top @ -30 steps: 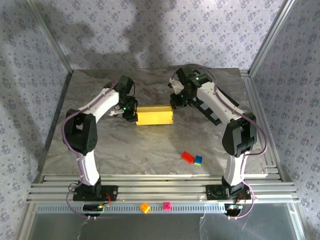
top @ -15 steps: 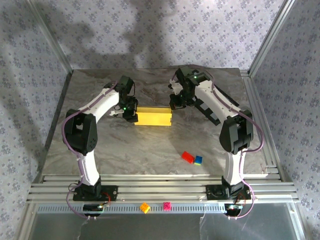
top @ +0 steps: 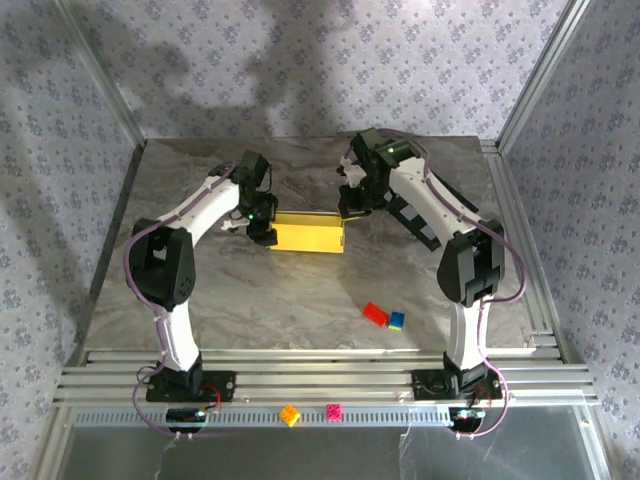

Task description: Fold the paper box

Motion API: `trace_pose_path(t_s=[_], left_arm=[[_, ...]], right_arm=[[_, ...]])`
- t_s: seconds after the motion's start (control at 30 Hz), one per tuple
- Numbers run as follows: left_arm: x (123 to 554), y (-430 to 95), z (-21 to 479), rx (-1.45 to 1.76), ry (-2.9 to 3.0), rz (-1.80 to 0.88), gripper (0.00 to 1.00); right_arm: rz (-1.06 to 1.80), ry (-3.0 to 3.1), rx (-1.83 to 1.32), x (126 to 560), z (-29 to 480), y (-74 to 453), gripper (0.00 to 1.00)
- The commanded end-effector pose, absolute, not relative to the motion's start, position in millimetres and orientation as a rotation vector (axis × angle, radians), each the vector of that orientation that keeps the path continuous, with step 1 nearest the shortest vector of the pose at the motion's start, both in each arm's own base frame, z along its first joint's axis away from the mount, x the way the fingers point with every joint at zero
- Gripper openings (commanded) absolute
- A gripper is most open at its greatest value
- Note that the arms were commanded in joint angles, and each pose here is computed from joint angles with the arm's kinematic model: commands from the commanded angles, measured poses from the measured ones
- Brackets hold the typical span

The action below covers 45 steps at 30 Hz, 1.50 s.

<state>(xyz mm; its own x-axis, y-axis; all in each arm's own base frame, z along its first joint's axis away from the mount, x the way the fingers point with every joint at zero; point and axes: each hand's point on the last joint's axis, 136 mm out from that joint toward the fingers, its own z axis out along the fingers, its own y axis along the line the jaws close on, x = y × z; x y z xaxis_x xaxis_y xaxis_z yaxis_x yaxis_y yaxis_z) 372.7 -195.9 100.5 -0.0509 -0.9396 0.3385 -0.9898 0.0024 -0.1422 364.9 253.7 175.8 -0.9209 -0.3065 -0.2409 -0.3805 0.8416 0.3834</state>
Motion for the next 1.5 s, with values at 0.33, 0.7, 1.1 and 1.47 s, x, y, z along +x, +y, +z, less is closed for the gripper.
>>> trace_pose_path(t_s=[0.33, 0.7, 1.1, 1.47], left_arm=[[371.8, -203.0, 109.7, 2.016, -2.127, 0.550, 0.69], [370.0, -202.1, 110.4, 2.019, -2.129, 0.547, 0.67], [370.0, -202.8, 111.3, 2.017, -2.129, 0.554, 0.67], [367.2, -205.2, 109.2, 2.012, -2.132, 0.553, 0.65]], right_arm=[[0.675, 2.886, -0.506, 361.6, 177.3, 255.6, 0.00], [0.690, 2.889, -0.472, 361.4, 181.5, 257.4, 0.00], [0.793, 2.902, -0.384, 359.3, 187.2, 263.2, 0.00], [0.842, 2.932, -0.278, 364.5, 183.7, 265.2, 0.00]])
